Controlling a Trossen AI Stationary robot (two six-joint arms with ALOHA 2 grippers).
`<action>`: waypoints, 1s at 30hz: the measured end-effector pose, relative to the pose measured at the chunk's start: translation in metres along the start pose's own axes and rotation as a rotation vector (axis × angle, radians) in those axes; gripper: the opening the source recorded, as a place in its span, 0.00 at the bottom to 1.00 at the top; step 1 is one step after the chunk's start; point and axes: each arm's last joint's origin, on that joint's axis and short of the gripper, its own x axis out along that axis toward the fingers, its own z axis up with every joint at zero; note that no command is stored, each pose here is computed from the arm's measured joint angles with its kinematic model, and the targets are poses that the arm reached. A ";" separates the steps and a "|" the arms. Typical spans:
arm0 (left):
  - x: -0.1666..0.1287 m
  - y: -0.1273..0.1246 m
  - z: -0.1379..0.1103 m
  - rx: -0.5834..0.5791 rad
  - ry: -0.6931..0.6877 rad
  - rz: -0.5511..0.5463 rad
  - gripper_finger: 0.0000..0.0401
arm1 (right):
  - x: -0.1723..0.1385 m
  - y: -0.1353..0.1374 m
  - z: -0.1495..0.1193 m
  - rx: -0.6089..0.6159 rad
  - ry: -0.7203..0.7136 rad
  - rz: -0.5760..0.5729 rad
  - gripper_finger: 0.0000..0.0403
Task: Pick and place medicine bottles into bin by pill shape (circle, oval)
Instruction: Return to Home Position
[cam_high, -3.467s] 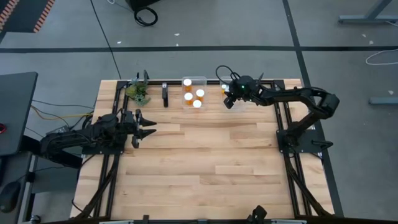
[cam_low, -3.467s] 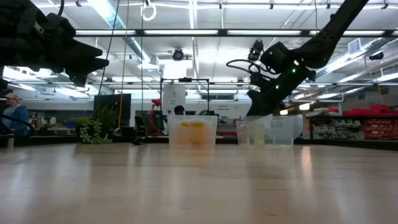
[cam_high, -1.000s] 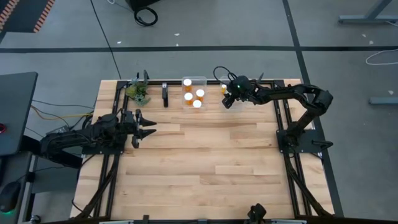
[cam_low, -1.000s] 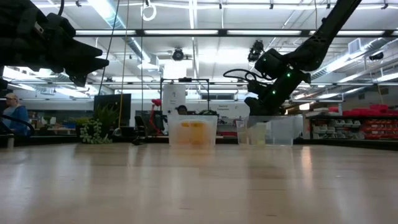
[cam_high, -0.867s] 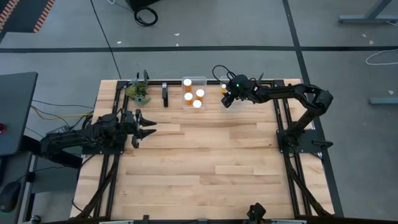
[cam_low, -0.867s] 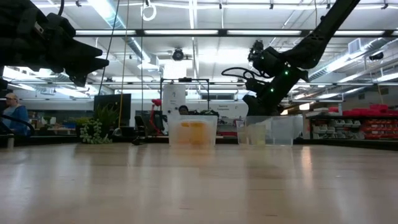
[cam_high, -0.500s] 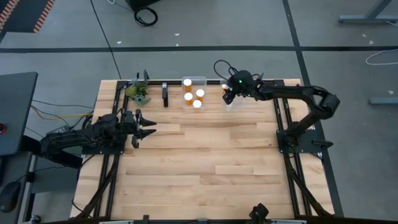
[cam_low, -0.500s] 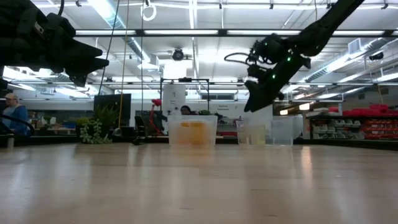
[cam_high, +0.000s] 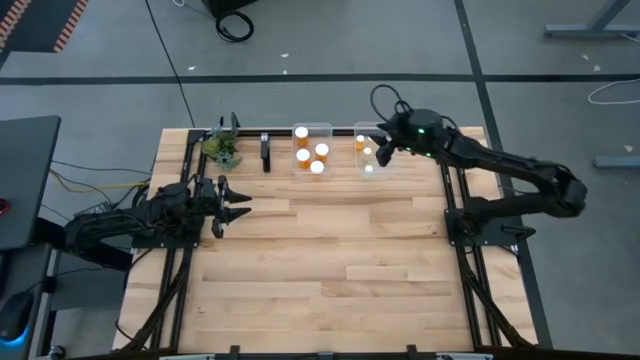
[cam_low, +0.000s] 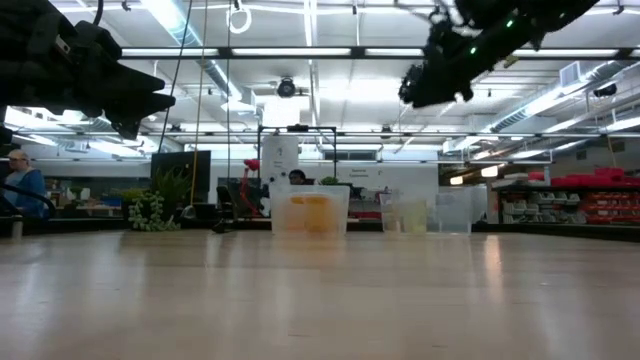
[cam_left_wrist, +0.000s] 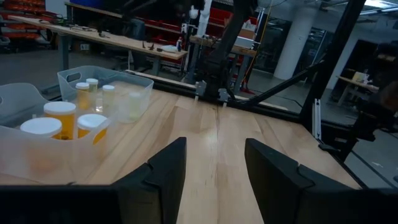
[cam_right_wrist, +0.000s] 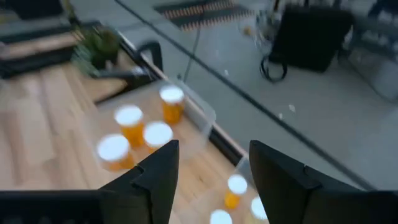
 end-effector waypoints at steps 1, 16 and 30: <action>0.000 0.000 0.000 0.000 0.000 0.000 0.43 | -0.008 0.001 0.003 -0.005 -0.022 0.009 0.50; 0.000 0.000 0.000 0.000 -0.001 0.000 0.43 | -0.093 0.010 0.010 -0.012 -0.157 0.091 0.50; 0.000 0.000 0.000 0.000 -0.001 -0.001 0.43 | -0.113 0.019 -0.032 0.056 -0.184 0.183 0.50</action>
